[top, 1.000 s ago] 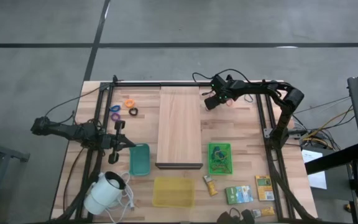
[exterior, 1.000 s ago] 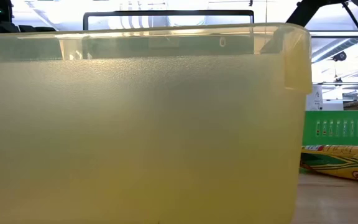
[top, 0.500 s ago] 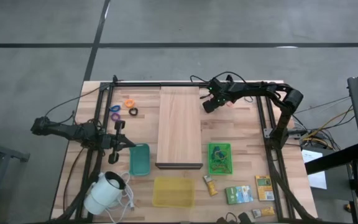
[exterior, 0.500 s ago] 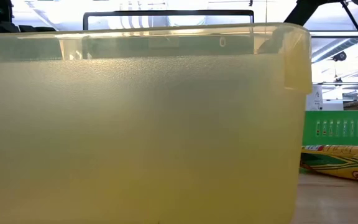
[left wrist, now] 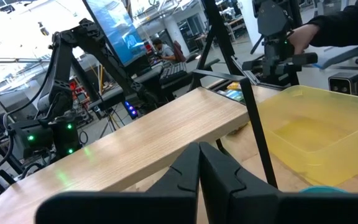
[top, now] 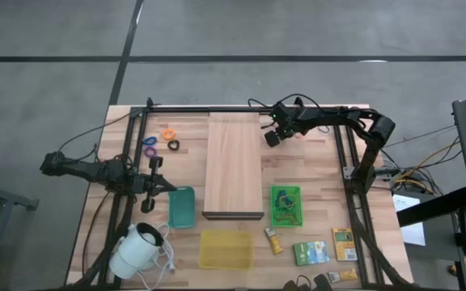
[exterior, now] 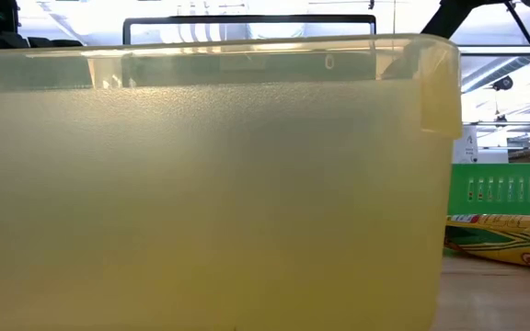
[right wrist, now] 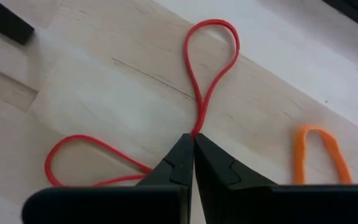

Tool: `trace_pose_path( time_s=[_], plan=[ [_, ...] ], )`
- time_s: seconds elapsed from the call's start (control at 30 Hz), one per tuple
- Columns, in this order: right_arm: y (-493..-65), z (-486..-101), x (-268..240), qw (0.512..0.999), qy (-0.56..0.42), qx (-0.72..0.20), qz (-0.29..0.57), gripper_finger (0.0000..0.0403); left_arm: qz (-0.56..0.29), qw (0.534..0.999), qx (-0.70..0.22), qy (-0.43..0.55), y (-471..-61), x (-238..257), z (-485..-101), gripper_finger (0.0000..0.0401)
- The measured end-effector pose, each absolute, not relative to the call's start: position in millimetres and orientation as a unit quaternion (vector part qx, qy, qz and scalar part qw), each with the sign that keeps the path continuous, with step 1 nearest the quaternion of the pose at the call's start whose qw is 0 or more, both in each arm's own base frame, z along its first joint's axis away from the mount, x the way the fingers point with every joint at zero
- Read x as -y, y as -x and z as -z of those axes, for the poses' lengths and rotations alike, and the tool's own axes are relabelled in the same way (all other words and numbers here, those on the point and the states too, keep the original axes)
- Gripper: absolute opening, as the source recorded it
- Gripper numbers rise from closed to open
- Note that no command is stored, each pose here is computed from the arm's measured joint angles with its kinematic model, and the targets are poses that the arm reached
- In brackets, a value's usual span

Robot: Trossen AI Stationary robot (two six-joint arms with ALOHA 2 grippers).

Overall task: Pick & Place Office Desk Supplies
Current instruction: Put the red rubber band into the green bin

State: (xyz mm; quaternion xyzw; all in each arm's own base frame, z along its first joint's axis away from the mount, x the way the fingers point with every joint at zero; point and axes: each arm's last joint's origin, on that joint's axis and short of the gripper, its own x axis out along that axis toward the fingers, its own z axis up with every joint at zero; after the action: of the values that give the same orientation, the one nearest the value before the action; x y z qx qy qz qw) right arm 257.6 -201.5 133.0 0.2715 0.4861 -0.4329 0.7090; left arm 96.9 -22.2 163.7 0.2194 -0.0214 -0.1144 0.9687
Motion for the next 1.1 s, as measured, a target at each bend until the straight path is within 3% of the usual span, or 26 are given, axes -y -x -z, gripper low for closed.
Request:
trace_pose_path(
  time_s=[0.37,0.7,1.1],
  plan=[
    [-250,-160,189,0.722,-0.277,-0.491,0.401,0.0008,0.114,0.969,0.022,-0.219,-97,22,-164,0.0012],
    [-225,-214,159,0.734,-0.264,-0.497,0.38,0.0008,0.115,0.969,0.021,-0.219,-97,22,-164,0.0012],
    [-183,-298,108,0.838,-0.245,-0.366,0.322,0.0008,0.115,0.969,0.022,-0.219,-97,22,-164,0.0012]
  ],
)
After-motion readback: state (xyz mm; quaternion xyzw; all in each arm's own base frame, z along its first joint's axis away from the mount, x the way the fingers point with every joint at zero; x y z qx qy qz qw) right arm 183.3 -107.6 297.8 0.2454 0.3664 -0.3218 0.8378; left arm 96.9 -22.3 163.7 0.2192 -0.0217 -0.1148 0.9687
